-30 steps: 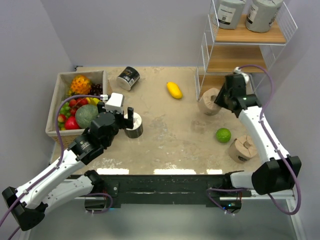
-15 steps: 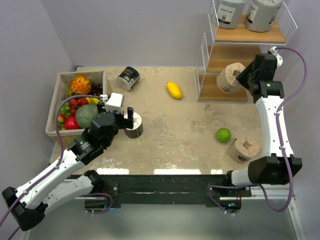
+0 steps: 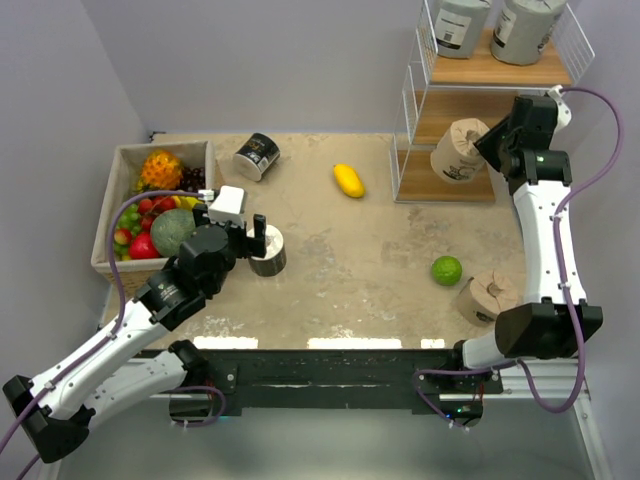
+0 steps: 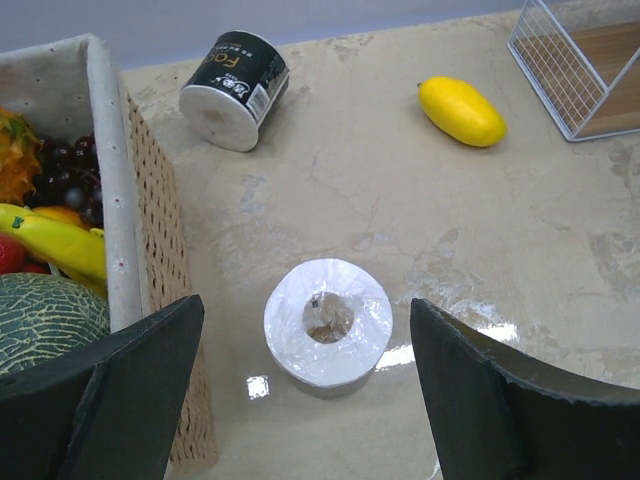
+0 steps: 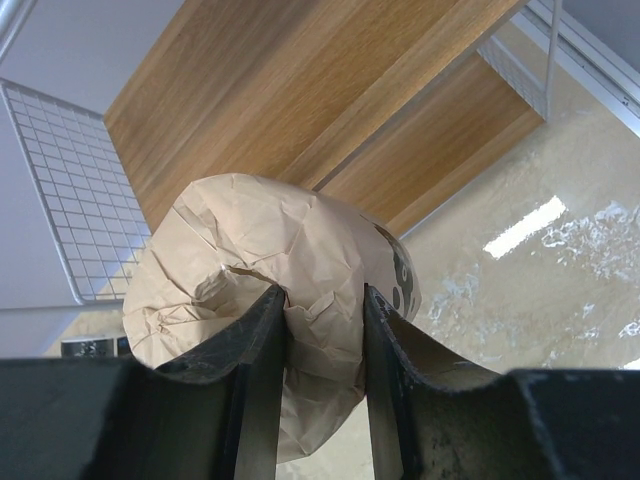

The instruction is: Place and organize the paper towels onto the shelf

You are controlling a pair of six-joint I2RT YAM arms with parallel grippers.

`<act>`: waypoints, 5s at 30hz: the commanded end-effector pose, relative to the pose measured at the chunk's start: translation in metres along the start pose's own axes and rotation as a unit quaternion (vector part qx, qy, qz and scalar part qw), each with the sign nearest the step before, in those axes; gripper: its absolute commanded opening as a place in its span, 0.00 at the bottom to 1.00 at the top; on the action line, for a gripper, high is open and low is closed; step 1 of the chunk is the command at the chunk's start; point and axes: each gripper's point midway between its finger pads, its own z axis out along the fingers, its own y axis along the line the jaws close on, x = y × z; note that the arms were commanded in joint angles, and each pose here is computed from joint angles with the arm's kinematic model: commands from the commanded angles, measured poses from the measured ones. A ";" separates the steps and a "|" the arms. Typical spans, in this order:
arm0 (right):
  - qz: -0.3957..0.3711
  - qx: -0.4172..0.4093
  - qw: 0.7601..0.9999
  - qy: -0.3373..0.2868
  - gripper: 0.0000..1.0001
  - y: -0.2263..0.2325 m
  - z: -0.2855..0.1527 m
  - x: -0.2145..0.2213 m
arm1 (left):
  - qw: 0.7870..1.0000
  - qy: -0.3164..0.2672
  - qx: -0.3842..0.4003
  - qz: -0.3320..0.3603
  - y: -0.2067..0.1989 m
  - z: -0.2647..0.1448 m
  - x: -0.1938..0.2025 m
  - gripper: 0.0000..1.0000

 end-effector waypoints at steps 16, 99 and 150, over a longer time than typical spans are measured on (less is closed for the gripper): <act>0.068 -0.109 0.989 -0.073 0.31 0.036 -0.064 -0.041 | 1.000 -0.017 -0.002 -0.012 0.001 -0.003 -0.008 0.89; 0.133 -0.205 0.967 -0.065 0.34 0.073 0.006 -0.005 | 1.000 -0.015 -0.006 -0.009 0.002 -0.001 -0.006 0.90; 0.050 0.283 0.957 0.039 0.61 -0.151 -0.098 0.078 | 0.999 -0.023 0.019 -0.022 -0.004 -0.007 -0.014 0.93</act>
